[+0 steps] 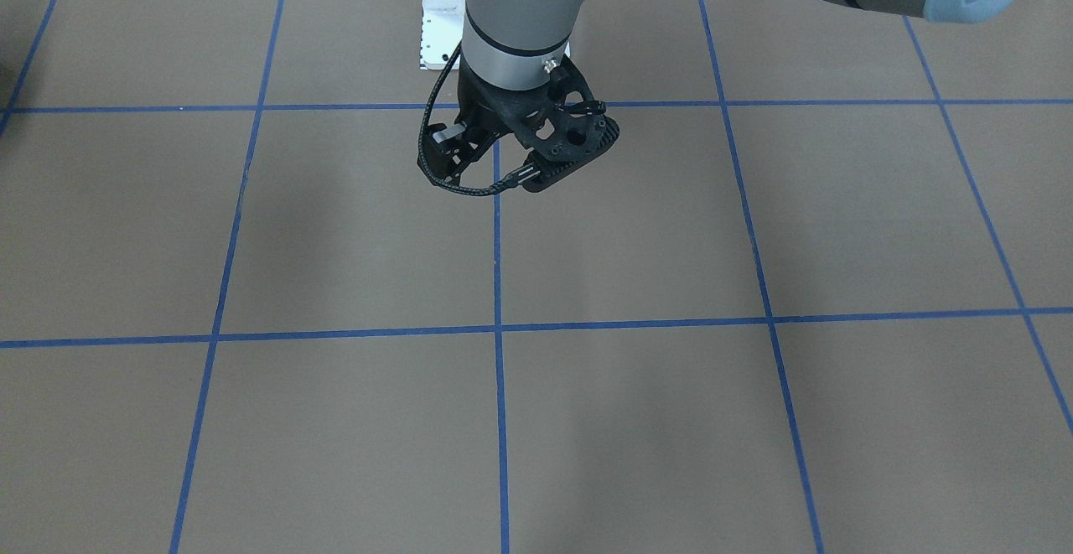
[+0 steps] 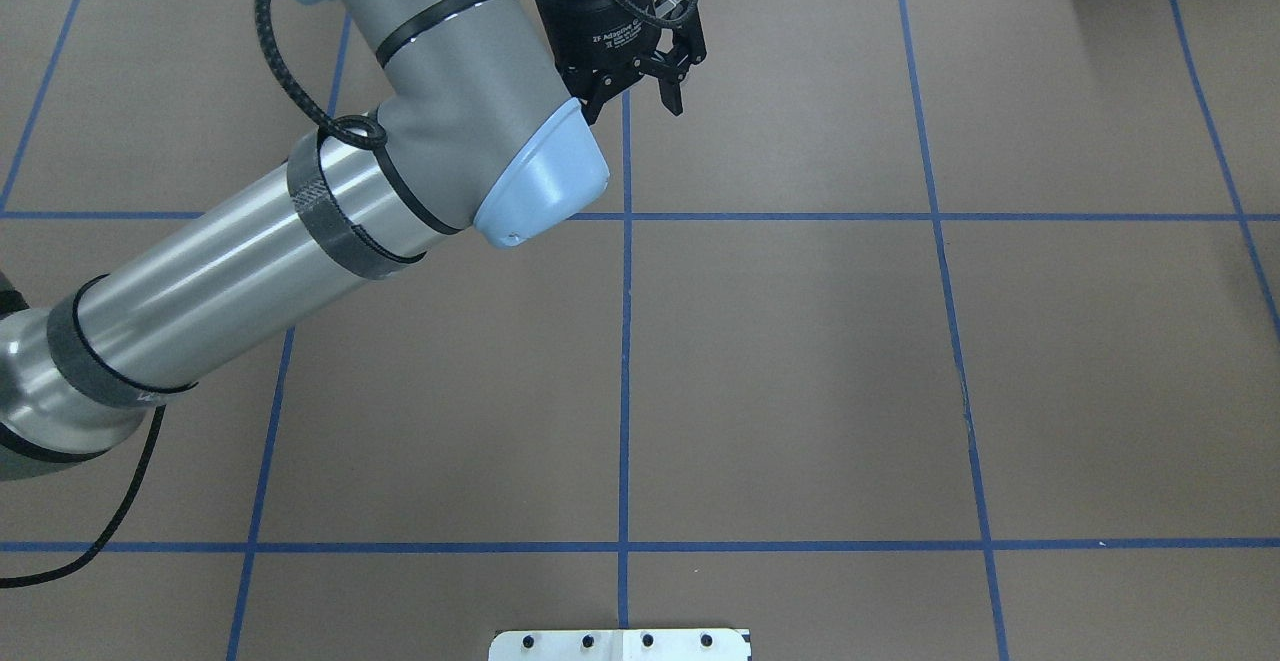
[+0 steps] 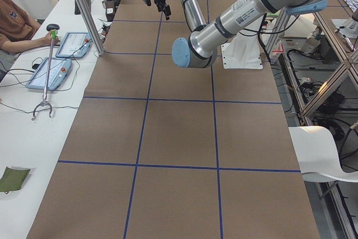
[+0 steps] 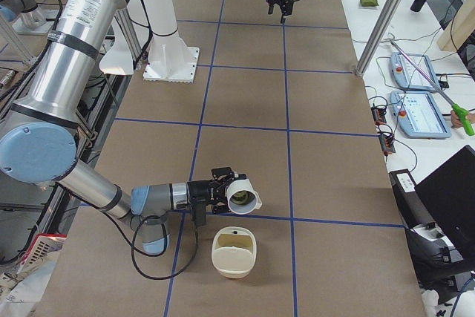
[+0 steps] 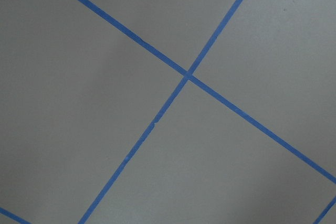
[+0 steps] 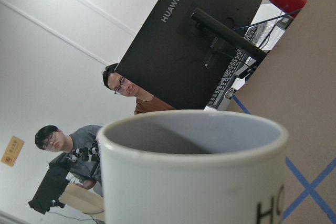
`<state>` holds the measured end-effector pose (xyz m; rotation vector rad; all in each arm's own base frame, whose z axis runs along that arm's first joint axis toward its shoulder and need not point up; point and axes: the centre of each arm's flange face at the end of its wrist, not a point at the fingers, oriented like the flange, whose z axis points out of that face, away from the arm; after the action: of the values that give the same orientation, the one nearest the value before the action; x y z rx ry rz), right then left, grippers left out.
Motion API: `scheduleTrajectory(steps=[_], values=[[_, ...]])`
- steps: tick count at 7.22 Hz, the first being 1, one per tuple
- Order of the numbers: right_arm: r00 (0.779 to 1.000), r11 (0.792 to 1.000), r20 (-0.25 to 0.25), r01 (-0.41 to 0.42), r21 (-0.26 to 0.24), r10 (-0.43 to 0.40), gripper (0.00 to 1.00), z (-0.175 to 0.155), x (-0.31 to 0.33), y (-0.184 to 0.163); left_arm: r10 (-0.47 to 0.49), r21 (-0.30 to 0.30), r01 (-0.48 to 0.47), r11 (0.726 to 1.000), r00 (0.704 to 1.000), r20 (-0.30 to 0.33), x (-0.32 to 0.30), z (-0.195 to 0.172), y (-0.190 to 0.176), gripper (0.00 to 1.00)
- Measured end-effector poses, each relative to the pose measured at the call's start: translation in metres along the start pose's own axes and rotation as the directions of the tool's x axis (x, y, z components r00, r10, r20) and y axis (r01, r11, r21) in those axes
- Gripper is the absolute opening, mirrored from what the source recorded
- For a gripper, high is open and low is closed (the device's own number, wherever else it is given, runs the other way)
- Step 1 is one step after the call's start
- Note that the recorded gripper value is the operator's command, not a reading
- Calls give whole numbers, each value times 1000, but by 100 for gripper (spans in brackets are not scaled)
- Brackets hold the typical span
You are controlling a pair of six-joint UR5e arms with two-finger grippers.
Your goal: Left arm hands cup to right arm to dump lemon
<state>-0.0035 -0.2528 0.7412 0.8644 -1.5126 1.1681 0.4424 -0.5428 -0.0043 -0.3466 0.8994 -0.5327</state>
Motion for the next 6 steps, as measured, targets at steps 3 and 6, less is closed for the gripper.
scheduleTrajectory(steps=[3, 6], values=[[964, 964, -1, -265, 28, 265, 10, -20, 17, -22, 1, 9, -1, 1000, 1000, -4, 0, -3, 0, 100], [834, 833, 51, -551, 44, 549, 12, -17, 15, -29, -1, 13, 1, 1000, 1000, -7, -1, -7, -1, 100]])
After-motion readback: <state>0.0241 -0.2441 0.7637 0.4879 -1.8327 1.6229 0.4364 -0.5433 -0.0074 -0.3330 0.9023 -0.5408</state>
